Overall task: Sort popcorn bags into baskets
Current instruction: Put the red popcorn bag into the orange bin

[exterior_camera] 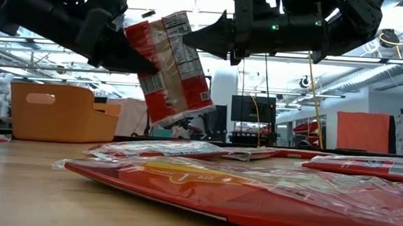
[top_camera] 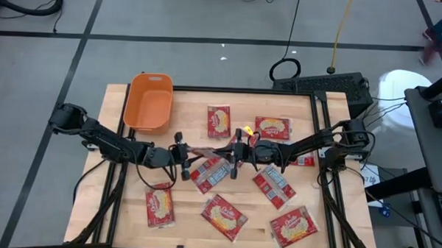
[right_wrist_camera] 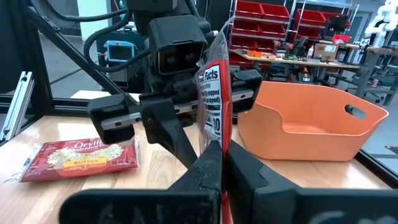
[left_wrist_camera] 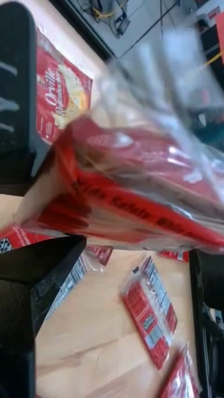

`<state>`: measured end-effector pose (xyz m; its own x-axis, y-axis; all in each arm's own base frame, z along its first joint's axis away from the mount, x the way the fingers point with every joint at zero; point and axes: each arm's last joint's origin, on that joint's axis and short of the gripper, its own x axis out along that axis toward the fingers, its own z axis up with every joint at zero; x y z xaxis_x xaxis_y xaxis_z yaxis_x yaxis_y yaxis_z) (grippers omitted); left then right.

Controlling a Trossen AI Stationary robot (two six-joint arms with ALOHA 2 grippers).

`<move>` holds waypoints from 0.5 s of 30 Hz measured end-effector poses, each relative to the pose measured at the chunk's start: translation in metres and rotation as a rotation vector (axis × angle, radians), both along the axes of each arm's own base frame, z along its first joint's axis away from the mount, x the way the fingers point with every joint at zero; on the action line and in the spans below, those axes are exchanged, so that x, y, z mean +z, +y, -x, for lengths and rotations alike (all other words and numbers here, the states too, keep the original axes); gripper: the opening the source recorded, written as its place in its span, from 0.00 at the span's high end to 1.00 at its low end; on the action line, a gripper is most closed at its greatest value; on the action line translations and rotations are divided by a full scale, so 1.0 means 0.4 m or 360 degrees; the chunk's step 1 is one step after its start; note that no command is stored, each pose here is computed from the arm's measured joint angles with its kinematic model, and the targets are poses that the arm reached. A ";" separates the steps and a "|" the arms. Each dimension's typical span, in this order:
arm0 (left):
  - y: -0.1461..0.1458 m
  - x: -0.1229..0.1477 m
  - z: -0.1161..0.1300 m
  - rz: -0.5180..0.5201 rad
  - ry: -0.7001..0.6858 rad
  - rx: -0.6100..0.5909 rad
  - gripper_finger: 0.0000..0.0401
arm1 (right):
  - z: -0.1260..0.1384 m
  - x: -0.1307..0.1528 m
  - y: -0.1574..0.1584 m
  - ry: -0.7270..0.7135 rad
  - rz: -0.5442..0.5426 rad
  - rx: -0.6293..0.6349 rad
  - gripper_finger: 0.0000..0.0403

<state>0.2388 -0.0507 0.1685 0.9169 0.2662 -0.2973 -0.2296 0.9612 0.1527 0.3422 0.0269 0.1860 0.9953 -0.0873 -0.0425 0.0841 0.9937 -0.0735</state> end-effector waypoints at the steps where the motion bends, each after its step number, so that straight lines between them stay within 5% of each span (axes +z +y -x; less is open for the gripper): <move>1: 0.000 0.000 0.000 -0.0002 0.0001 0.0001 0.73 | 0.000 0.000 0.000 0.0000 0.0001 -0.0001 1.00; 10: 0.000 -0.002 0.000 -0.0055 0.0023 -0.0017 0.95 | 0.000 -0.005 0.000 0.0041 0.0006 -0.0002 1.00; 15: 0.000 -0.004 0.002 -0.0068 0.0038 0.0007 0.91 | 0.000 -0.016 0.000 0.0113 -0.0088 -0.0012 0.97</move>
<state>0.2380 -0.0508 0.1669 0.9085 0.2834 -0.3071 -0.2299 0.9526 0.1991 0.3422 0.0267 0.1795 0.9889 -0.0903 -0.1178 0.0880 0.9958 -0.0243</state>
